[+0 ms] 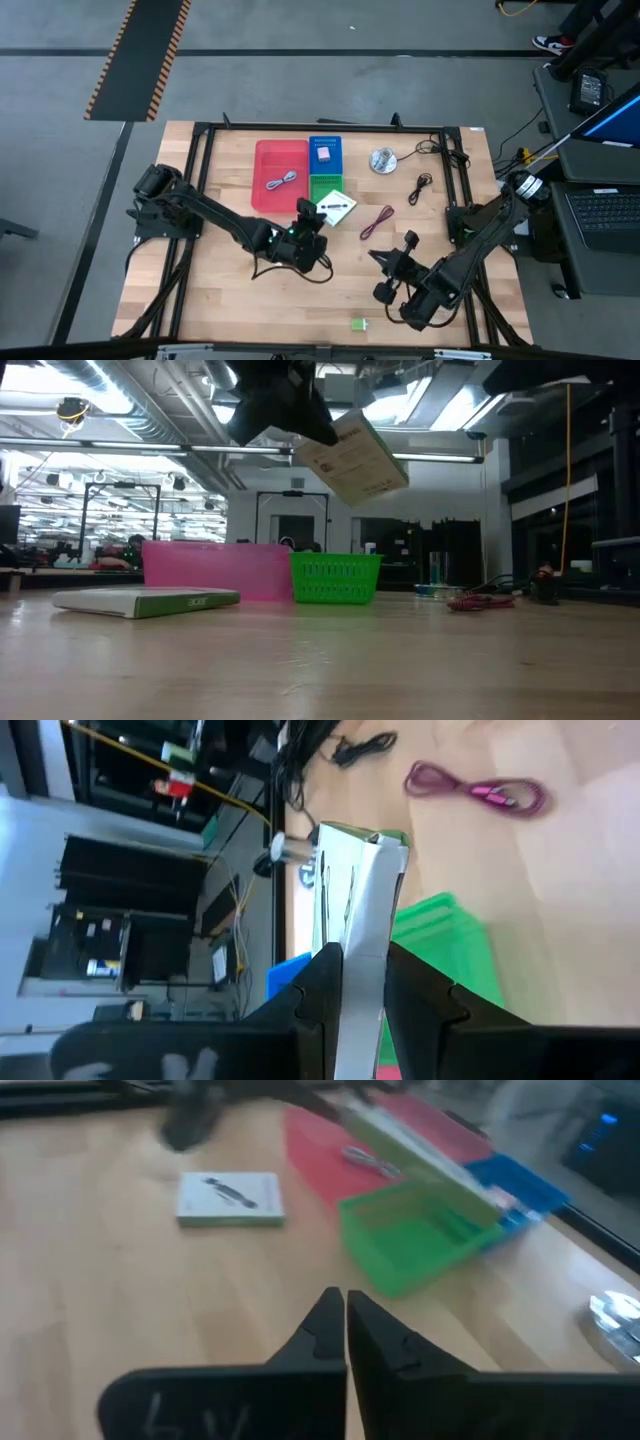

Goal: Pick and place items into bin
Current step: Put the right white card reader box into the green bin

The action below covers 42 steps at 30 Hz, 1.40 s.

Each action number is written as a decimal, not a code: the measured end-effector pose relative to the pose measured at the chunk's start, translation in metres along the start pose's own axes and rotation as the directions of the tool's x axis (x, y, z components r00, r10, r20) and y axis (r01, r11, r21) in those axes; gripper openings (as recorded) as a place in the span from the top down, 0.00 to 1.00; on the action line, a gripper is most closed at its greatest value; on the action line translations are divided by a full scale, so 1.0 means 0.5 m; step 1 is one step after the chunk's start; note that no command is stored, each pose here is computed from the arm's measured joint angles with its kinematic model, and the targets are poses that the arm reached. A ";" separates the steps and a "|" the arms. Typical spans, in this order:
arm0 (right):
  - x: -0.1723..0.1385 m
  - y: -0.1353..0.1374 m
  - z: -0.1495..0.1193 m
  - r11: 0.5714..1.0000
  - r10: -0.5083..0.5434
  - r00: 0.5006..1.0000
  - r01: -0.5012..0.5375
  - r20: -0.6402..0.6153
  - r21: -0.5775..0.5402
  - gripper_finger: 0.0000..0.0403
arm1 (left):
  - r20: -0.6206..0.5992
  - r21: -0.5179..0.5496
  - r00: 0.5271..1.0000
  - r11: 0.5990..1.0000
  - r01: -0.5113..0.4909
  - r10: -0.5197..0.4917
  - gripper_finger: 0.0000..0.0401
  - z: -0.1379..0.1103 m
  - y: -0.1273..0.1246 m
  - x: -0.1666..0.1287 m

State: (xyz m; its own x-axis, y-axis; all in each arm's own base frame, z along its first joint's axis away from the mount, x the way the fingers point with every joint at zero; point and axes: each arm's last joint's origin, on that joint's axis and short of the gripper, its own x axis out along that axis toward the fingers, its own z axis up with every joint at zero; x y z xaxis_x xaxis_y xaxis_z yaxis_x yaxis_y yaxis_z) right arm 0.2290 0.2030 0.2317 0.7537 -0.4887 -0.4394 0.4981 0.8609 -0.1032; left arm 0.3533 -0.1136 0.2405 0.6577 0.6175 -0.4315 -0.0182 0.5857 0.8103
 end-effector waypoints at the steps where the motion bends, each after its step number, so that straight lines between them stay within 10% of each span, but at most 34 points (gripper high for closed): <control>1: 0.003 0.000 0.000 1.000 0.024 1.000 -0.024 0.008 -0.008 1.00 | -0.006 -0.002 1.000 1.000 0.000 0.000 0.85 -0.002 0.004 0.004; 11: 0.030 -0.054 0.027 0.938 0.345 0.929 -0.335 0.136 -0.094 1.00 | -0.079 -0.118 0.996 0.993 0.022 -0.031 0.85 -0.026 0.024 0.040; 22: 0.061 -0.158 -0.027 0.950 0.299 0.924 -0.311 0.238 0.013 1.00 | -0.097 -0.182 0.993 0.982 0.049 -0.067 0.85 -0.034 0.026 0.048; 42: 0.091 -0.192 -0.002 0.963 0.260 0.933 -0.270 0.250 0.007 1.00 | -0.145 -0.290 0.973 0.948 0.131 -0.179 0.87 -0.027 0.084 0.072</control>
State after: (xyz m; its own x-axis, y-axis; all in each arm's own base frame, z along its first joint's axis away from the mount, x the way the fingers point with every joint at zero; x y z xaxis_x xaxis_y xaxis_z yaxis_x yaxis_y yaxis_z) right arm 0.2149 0.0982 0.2207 0.9395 -0.2675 -0.2141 0.2792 0.9599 0.0260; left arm 0.3661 -0.0599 0.2537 0.5342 0.5719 -0.6225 -0.1491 0.7886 0.5965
